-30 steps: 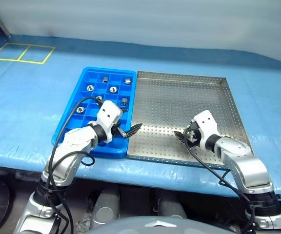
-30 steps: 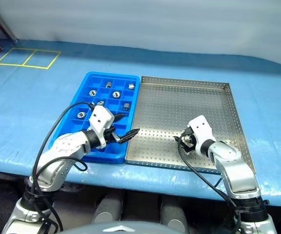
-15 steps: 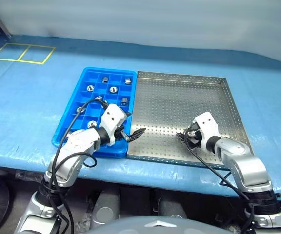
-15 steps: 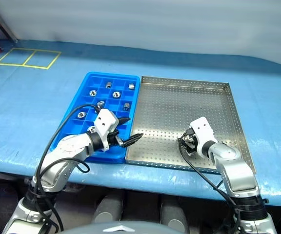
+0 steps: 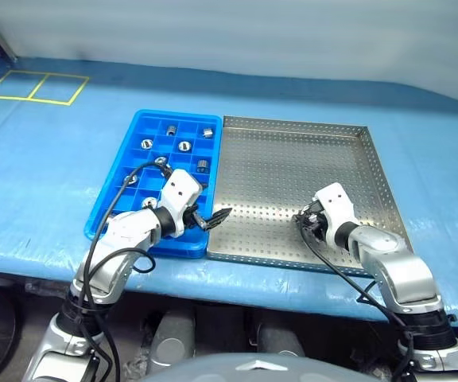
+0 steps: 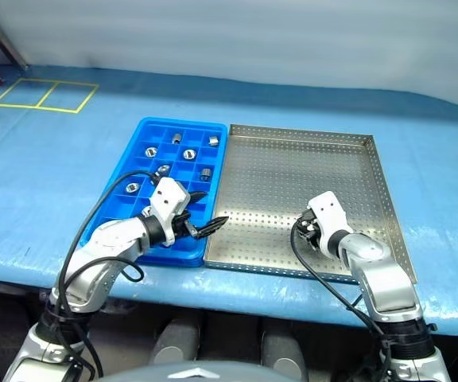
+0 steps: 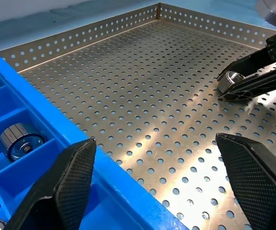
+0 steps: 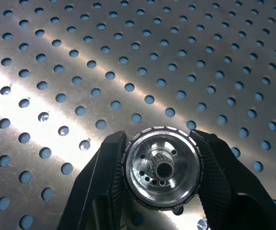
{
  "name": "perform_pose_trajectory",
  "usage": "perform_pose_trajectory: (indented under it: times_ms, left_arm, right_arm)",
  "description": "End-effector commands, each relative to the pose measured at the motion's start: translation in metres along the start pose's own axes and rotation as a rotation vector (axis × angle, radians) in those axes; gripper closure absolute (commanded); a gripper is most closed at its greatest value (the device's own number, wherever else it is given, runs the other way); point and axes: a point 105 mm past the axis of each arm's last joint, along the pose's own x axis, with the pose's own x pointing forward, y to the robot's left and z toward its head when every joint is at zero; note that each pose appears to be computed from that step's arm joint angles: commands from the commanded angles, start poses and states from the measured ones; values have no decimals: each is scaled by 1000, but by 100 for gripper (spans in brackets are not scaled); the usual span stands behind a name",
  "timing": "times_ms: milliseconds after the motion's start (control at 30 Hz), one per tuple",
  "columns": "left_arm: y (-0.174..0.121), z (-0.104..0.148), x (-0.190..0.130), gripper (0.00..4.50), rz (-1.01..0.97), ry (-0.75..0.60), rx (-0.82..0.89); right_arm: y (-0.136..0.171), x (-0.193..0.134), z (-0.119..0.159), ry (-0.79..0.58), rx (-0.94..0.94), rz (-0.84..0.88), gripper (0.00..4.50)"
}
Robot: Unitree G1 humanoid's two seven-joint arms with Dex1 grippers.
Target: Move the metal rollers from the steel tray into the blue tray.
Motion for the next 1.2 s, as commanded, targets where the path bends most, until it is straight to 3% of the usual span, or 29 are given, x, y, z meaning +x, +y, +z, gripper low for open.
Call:
perform_pose_trajectory:
  times_ms: [33, 433, 733, 1200]
  left_arm:
    - [12, 16, -19, 13, 80, -61, 28]
    - [35, -3, -79, 13, 295, 26, 16]
    - [30, -10, -86, 13, 344, 38, -7]
    - [32, -10, -84, 13, 366, 38, -16]
  right_arm:
    - [20, 0, 40, -149, -65, 91, 275]
    - [112, 19, 114, -378, -174, 455, 275]
    - [120, 33, 132, -407, -196, 494, 275]
    - [140, 38, 133, -401, -217, 562, 275]
